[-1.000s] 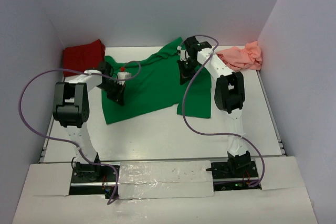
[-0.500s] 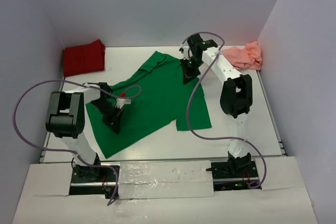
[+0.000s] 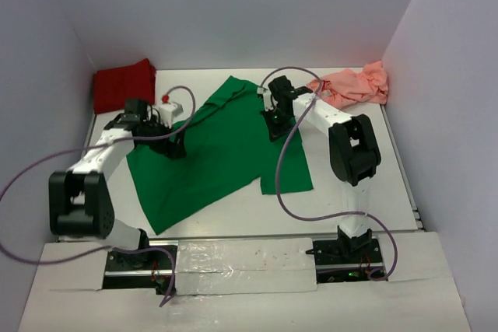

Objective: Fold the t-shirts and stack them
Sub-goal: Flatten out the tshirt

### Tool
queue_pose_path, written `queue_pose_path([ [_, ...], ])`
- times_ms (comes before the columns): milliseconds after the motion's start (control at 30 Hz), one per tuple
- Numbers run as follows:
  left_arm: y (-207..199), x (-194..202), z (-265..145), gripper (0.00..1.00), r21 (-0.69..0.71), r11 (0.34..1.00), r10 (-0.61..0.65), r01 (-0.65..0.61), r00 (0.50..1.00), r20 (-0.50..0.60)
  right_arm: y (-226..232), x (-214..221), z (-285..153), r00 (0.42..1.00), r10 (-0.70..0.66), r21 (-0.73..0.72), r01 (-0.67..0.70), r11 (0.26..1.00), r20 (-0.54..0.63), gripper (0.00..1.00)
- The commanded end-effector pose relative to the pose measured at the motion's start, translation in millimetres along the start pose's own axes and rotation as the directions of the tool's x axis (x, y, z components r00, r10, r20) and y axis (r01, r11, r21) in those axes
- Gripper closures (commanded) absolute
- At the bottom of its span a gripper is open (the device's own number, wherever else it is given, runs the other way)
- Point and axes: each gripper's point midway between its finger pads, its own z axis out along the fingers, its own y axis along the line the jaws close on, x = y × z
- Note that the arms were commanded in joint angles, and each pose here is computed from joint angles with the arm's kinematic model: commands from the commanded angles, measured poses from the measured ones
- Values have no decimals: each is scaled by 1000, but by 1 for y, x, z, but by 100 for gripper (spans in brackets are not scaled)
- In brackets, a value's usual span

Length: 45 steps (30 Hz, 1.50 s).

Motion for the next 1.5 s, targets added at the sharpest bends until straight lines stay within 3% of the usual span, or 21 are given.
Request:
queue_pose_path([
  [0,29,-111,-61,7,-246,966,59,77,863,501,13,-50,-10,964,-150,99,131,986,220,100],
  [33,37,-123,-75,9,-271,958,72,100,826,559,13,-52,-5,961,-153,105,132,986,231,100],
  [100,52,-127,-82,9,-262,933,-32,248,780,625,17,-53,3,958,-150,107,127,986,243,100],
  [133,60,-146,-102,8,-304,918,35,256,710,704,18,-55,6,955,-151,110,127,986,256,100],
  [167,66,-149,-114,7,-338,894,51,295,682,730,18,-55,13,957,-151,114,125,986,248,100],
  [400,83,-152,-155,7,-374,828,55,417,605,795,5,-24,40,990,-129,182,117,976,55,100],
  [567,92,-137,-165,7,-409,802,48,436,635,771,-9,22,40,989,-120,237,137,962,-87,100],
  [800,87,-125,-176,7,-401,808,23,433,656,754,-9,95,36,950,-68,200,133,971,-304,100],
  [1033,77,-112,-173,7,-394,831,1,393,707,707,-9,148,10,910,-49,171,130,977,-412,100],
  [1167,69,-107,-167,7,-372,855,-17,362,736,677,-1,193,-18,827,-34,88,100,991,-561,100],
  [1400,53,-101,-161,7,-326,888,-36,324,756,653,-17,199,-64,823,-44,147,154,977,-567,100],
  [1467,48,-99,-157,7,-310,899,-41,308,765,642,-13,210,-76,782,-40,107,136,985,-622,100],
])
